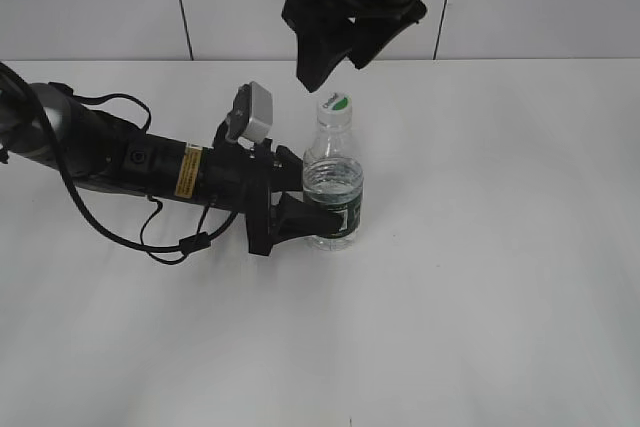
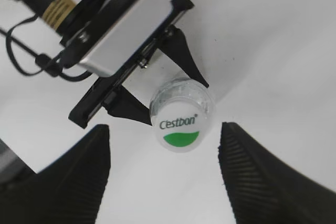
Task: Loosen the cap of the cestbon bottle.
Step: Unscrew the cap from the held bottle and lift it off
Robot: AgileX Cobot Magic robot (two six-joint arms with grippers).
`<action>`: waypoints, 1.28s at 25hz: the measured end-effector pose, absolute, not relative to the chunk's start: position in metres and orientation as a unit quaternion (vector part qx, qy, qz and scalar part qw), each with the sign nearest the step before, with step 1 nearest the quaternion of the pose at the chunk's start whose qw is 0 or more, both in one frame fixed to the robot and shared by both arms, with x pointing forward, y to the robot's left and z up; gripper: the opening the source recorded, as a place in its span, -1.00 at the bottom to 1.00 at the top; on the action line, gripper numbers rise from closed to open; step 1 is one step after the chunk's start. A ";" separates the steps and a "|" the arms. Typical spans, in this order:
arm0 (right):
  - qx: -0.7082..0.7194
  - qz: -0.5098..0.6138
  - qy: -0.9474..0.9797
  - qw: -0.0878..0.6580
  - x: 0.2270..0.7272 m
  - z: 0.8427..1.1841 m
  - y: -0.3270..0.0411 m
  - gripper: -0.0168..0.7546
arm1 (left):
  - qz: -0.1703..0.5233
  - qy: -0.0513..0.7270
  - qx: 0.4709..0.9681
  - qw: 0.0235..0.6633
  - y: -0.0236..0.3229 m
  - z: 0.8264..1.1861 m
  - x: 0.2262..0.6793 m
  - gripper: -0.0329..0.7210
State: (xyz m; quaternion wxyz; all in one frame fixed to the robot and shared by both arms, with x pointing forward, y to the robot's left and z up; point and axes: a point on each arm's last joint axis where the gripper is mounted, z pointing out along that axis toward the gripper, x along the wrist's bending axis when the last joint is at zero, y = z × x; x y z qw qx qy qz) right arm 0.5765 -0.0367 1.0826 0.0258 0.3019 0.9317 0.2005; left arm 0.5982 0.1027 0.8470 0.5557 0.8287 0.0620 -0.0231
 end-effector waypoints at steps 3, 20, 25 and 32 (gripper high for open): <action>0.411 0.192 0.891 0.019 0.579 1.082 -0.040 0.33 | -0.023 0.062 0.829 0.556 0.103 0.847 0.598 0.21; 0.476 0.153 0.866 -0.011 0.590 1.044 -0.031 0.33 | -0.023 0.062 0.829 0.556 0.103 0.847 0.598 0.21; 0.476 0.150 0.866 -0.012 0.591 1.041 -0.031 0.26 | -0.023 0.062 0.828 0.556 0.103 0.847 0.598 0.21; 0.476 0.150 0.867 -0.012 0.591 1.041 -0.031 -0.12 | -0.023 0.062 0.828 0.556 0.103 0.847 0.598 0.21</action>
